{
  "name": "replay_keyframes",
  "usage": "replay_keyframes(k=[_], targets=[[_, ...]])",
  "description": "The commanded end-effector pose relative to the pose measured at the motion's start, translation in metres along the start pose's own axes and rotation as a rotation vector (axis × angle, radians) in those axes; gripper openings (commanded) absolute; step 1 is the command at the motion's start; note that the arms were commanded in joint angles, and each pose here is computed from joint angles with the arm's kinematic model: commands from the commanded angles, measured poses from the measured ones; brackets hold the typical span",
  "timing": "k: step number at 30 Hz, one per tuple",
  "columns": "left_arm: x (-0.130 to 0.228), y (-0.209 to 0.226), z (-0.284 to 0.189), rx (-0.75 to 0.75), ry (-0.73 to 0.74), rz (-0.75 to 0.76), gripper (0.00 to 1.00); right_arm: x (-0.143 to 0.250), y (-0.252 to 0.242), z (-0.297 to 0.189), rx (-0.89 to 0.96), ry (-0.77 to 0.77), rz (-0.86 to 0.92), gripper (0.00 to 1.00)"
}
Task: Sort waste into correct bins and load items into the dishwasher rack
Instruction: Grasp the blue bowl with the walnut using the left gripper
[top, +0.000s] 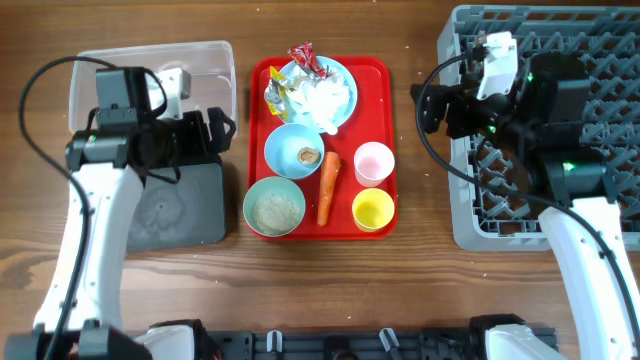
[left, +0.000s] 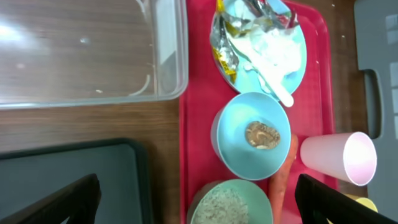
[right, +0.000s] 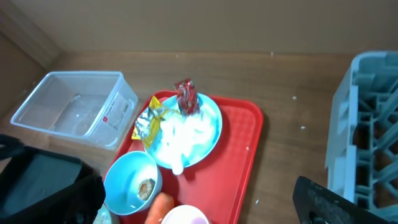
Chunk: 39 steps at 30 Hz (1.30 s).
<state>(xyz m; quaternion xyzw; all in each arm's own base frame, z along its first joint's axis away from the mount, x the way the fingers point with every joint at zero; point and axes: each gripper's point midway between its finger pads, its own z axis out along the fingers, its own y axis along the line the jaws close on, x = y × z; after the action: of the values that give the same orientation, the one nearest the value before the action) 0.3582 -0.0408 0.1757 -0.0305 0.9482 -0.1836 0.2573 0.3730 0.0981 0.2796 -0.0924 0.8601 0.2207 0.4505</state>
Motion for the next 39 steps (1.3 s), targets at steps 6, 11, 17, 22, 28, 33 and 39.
replay_keyframes(k=[6,11,17,22,28,33,39], targets=[[0.027,-0.063,0.090,-0.028,0.132,0.227,0.93,0.002,-0.007,0.000,0.035,0.021,0.025,1.00],[0.046,-0.030,0.126,-0.254,0.183,0.025,0.57,0.015,-0.013,0.013,0.039,0.069,0.046,1.00],[0.065,-0.013,0.150,-0.322,0.242,-0.078,0.36,0.033,-0.025,0.035,0.047,0.143,0.082,0.95],[0.068,-0.012,0.155,-0.315,0.252,-0.082,0.17,0.035,-0.027,0.039,0.050,0.150,0.110,0.93],[0.059,-0.041,0.150,-0.183,0.246,-0.089,0.04,0.035,-0.027,0.039,0.050,0.151,0.111,0.89],[0.002,-0.084,0.052,-0.116,0.087,-0.062,0.04,0.035,-0.027,0.039,0.050,0.150,0.110,0.88],[0.049,0.021,-0.059,-0.722,0.119,-0.135,0.04,0.034,-0.027,0.039,0.049,0.144,0.108,0.89]])
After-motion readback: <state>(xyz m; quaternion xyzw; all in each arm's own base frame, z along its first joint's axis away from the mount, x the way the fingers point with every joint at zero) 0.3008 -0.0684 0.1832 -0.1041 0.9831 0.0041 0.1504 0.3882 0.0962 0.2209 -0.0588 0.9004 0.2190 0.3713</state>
